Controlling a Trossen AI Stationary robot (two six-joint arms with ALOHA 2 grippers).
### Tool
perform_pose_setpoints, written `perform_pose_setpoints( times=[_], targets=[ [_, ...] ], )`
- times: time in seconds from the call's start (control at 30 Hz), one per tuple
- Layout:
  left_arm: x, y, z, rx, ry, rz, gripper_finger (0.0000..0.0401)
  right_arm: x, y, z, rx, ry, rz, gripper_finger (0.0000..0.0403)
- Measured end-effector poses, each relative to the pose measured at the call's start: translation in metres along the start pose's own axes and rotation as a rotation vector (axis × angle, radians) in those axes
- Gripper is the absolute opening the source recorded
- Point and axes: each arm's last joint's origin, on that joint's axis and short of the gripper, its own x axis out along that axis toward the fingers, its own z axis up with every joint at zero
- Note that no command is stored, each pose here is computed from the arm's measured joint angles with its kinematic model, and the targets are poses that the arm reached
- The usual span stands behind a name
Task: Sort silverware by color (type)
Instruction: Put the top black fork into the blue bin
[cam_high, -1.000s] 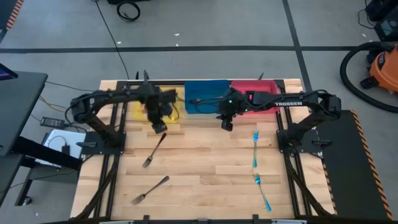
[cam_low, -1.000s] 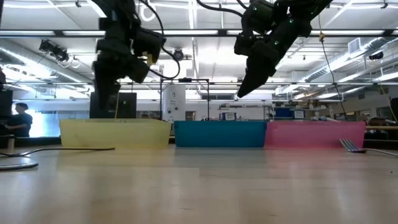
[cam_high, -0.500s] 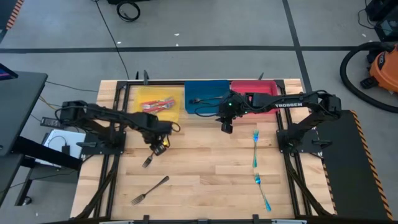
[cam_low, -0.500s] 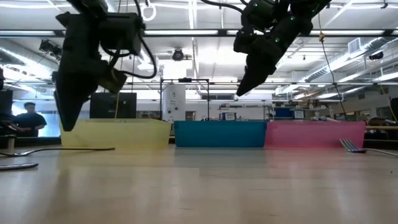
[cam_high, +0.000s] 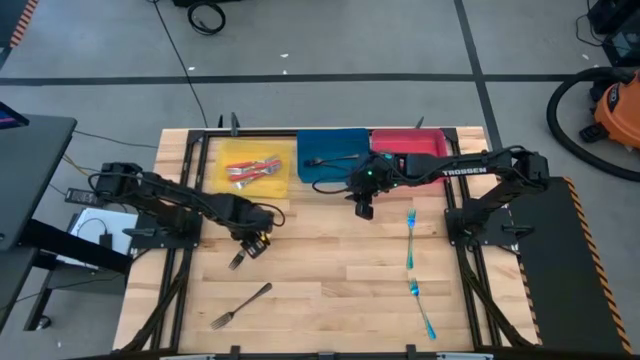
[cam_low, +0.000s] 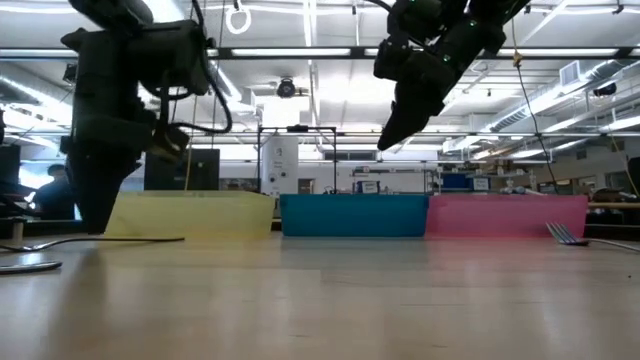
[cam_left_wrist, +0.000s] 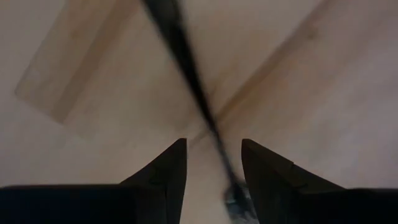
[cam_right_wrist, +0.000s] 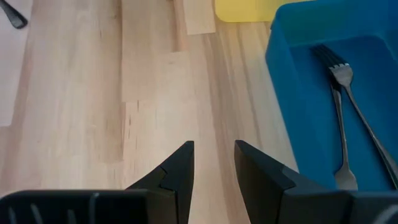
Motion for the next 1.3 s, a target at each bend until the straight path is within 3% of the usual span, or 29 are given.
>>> perform_pose_setpoints(
  times=[0.13, 0.43, 0.57, 0.73, 0.87, 1.13, 1.3],
  targets=[
    [0.009, 0.006, -0.007, -0.054, 0.025, 0.011, 0.0153, 0.000, 0.003, 0.000, -0.008, 0.000, 0.008, 0.0123],
    [0.018, 0.008, -0.016, -0.045, 0.012, 0.018, 0.0145, 0.000, 0.006, 0.000, -0.014, 0.001, 0.014, 0.0123],
    [0.018, 0.009, -0.016, 0.001, 0.012, 0.027, 0.0105, 0.000, 0.006, 0.000, 0.013, 0.001, 0.014, 0.0123],
    [0.019, 0.009, -0.016, 0.058, 0.013, 0.032, 0.0024, 0.000, 0.006, 0.000, 0.055, 0.001, 0.015, 0.0123],
    [0.015, 0.007, -0.014, 0.116, 0.006, 0.032, 0.0009, 0.000, 0.006, 0.000, 0.063, 0.001, 0.017, 0.0123],
    [-0.016, -0.011, 0.015, 0.276, -0.125, -0.001, 0.0003, 0.000, 0.006, 0.000, 0.080, 0.002, 0.017, 0.0123],
    [-0.046, -0.012, 0.049, 0.358, -0.268, 0.006, 0.0001, 0.000, 0.006, 0.000, 0.121, 0.000, 0.017, 0.0123]
  ],
)
